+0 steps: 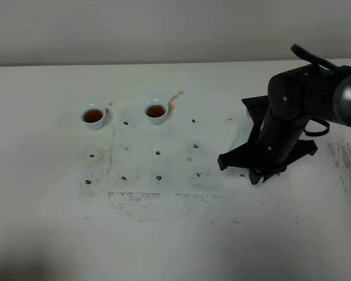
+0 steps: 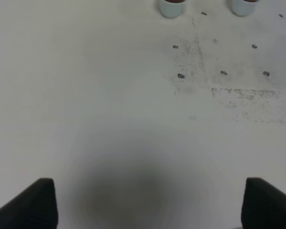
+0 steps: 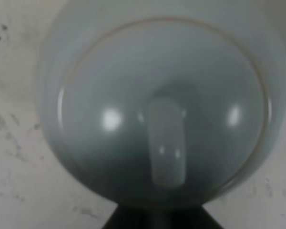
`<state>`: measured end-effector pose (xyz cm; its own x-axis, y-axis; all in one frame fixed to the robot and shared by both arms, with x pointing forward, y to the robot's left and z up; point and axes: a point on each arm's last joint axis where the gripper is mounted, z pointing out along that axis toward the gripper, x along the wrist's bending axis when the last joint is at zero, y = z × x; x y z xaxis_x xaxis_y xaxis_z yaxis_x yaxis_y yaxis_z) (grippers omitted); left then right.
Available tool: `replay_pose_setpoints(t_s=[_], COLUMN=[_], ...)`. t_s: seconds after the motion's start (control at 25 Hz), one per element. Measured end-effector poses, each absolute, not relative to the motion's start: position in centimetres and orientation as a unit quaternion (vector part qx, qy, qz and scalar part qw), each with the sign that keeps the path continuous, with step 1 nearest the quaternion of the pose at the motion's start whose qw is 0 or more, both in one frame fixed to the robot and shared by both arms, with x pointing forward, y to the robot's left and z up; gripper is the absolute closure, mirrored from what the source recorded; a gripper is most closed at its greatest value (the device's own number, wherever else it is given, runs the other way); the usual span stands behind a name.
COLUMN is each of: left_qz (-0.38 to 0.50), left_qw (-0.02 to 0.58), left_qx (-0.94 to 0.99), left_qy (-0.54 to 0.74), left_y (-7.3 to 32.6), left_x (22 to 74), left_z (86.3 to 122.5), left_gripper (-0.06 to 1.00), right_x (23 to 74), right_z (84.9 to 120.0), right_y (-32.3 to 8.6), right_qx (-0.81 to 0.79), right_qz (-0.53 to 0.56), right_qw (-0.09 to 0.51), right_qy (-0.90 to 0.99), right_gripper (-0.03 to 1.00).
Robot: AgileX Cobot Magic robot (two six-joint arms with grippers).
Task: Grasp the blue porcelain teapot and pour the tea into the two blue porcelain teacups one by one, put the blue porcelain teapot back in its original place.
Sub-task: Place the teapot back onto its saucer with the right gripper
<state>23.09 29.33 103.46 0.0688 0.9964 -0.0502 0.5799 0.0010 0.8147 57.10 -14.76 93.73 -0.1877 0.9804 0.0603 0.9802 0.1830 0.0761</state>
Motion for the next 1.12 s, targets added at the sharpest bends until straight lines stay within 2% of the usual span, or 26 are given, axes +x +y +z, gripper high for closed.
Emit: replay_pose_setpoints(t_s=[0.6, 1.12], left_qz=[0.297, 0.297], left_qw=[0.351, 0.351], left_qx=[0.641, 0.641], left_qy=[0.614, 0.614], left_y=[29.3, 29.3], left_x=[23.1, 23.1], left_z=[103.5, 103.5], left_gripper=[0.2, 0.2], right_x=[57.3, 57.3], right_z=[92.0, 92.0], right_y=[-14.8, -14.8], right_qx=[0.634, 0.631], right_qz=[0.024, 0.024], right_qw=[-0.002, -0.002], right_qy=[0.773, 0.775], right_gripper=[0.92, 0.91])
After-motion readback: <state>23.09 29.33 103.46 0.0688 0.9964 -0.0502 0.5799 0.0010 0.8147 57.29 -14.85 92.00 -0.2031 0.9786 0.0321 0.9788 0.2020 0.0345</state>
